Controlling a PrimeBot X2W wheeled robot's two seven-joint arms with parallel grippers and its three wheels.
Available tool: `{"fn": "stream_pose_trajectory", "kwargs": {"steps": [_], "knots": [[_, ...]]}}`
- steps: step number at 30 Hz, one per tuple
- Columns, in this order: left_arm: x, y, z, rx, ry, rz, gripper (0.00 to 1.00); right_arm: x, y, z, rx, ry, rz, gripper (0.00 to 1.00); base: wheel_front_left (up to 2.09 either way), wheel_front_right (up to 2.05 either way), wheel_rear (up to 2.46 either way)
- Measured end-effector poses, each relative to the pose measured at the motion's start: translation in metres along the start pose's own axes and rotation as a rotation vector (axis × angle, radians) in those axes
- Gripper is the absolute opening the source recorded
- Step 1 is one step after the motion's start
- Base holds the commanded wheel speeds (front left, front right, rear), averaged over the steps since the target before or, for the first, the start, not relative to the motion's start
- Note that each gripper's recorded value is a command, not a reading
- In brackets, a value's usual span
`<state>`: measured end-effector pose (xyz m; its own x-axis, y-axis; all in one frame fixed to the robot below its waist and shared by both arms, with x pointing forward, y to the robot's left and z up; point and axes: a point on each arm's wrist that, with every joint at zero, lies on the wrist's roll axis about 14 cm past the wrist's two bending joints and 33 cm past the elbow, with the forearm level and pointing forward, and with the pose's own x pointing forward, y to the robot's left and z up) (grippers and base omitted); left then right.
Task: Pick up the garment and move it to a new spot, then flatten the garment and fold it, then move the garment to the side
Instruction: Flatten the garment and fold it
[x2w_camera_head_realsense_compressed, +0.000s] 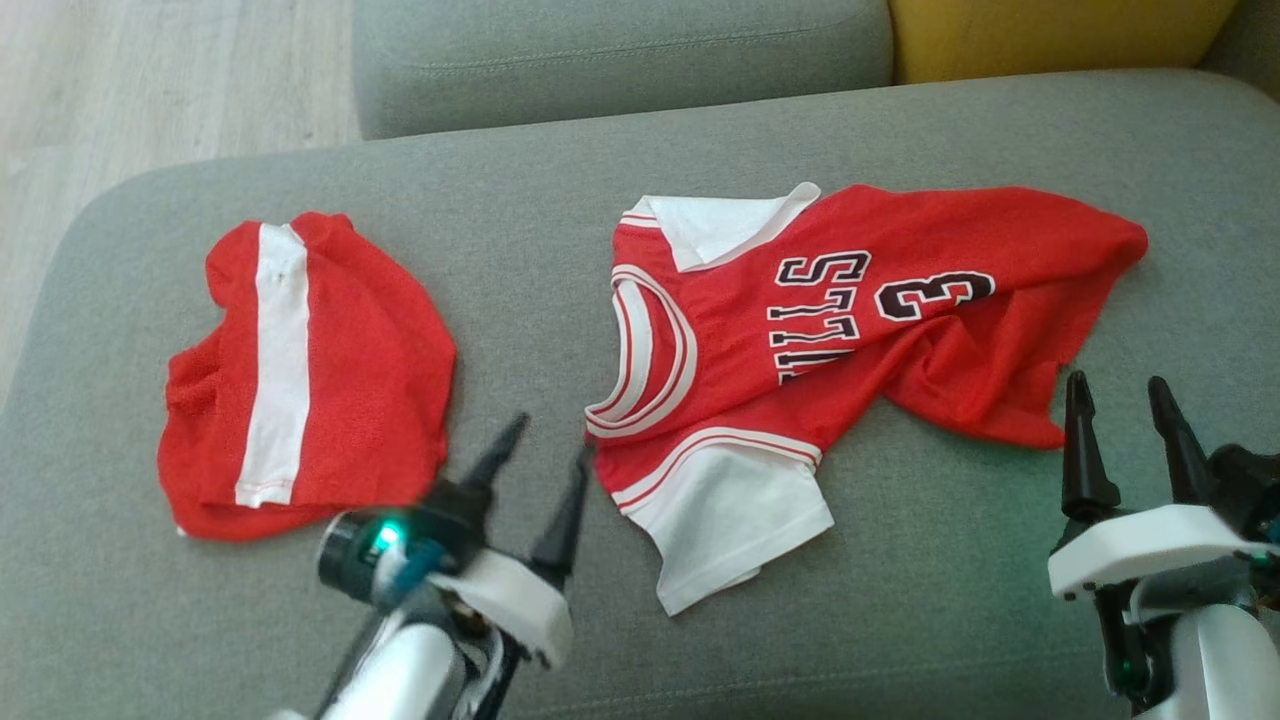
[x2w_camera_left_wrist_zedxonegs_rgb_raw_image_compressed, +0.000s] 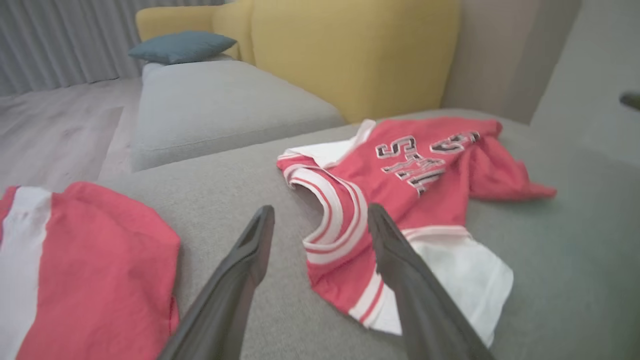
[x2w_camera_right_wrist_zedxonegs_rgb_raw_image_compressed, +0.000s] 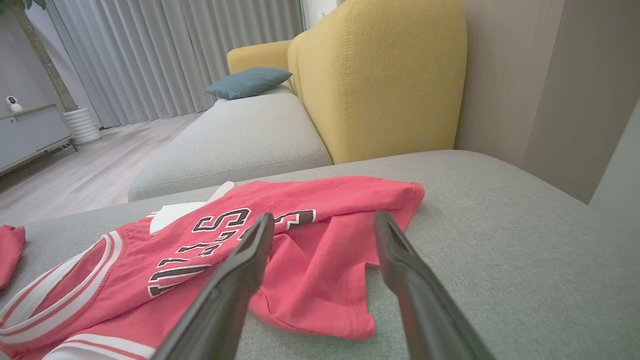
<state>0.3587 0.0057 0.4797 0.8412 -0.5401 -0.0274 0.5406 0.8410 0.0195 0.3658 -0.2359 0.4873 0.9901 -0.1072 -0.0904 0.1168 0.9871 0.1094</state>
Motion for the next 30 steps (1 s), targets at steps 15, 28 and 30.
{"fn": "stream_pose_trajectory", "kwargs": {"steps": [15, 28, 30], "knots": [[-0.006, -0.031, -0.035, -0.401, 0.179, 0.002, 1.0, 0.001, 0.0, -0.004, -0.003, 0.016, -0.001, 1.0, 0.0, 0.0, 0.0], [-0.02, -0.068, -0.084, -0.381, 0.454, -0.17, 1.0, 0.002, -0.012, -0.018, -0.008, 0.056, -0.038, 1.0, 0.0, 0.0, 0.0], [-0.016, -0.065, -0.09, -0.362, 0.481, -0.173, 1.0, 0.004, -0.014, -0.018, -0.004, 0.055, -0.045, 1.0, 0.0, 0.0, 0.0]]}}
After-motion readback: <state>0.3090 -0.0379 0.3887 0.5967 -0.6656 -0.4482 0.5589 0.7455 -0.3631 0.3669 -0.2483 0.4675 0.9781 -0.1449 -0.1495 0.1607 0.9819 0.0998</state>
